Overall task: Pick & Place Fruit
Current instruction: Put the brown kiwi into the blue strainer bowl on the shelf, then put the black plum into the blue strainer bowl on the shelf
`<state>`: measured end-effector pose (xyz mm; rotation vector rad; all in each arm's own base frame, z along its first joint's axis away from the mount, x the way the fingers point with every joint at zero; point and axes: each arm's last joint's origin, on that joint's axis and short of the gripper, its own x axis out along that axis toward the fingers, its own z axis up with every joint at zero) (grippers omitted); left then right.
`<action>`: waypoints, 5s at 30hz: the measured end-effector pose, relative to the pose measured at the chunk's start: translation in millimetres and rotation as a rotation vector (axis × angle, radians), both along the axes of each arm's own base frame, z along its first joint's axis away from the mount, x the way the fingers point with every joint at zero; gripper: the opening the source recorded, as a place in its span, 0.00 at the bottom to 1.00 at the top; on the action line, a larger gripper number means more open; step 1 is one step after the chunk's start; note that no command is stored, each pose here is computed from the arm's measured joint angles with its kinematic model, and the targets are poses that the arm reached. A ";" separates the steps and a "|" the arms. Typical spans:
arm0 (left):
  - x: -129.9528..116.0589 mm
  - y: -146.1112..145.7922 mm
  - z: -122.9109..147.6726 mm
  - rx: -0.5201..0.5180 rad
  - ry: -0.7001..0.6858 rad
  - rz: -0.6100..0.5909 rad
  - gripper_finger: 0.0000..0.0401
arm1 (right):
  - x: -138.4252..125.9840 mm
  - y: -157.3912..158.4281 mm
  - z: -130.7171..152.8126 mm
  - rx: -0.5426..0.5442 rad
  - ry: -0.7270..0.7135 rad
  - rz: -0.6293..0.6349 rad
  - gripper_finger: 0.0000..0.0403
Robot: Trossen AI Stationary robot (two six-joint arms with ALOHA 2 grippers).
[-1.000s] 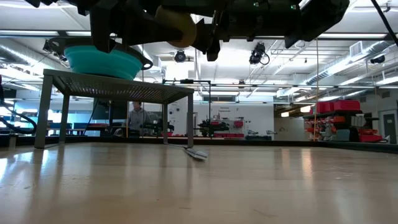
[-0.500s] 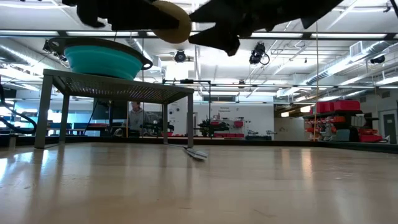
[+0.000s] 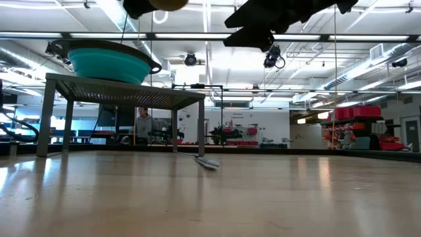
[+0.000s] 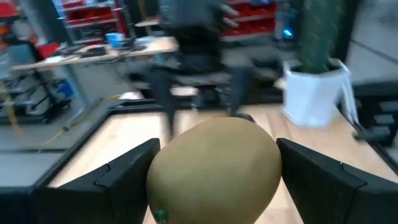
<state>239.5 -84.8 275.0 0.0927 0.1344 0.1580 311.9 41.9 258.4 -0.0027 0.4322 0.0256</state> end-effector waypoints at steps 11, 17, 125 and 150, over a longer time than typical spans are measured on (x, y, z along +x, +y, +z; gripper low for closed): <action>-59.4 79.7 36.7 -0.035 -0.022 0.459 0.79 | -0.2 -0.2 -0.3 -0.002 0.004 -0.006 0.70; -73.3 100.9 41.2 -0.038 -0.048 0.658 0.80 | -0.3 -0.2 -0.6 -0.002 0.006 -0.007 0.70; 18.1 52.7 -11.5 -0.132 0.052 0.123 0.90 | -129.6 54.4 -104.9 0.177 1.196 -0.233 0.64; 13.2 17.6 -1.7 0.389 0.040 -0.106 0.84 | -47.6 68.6 -13.8 0.101 0.269 -0.116 0.65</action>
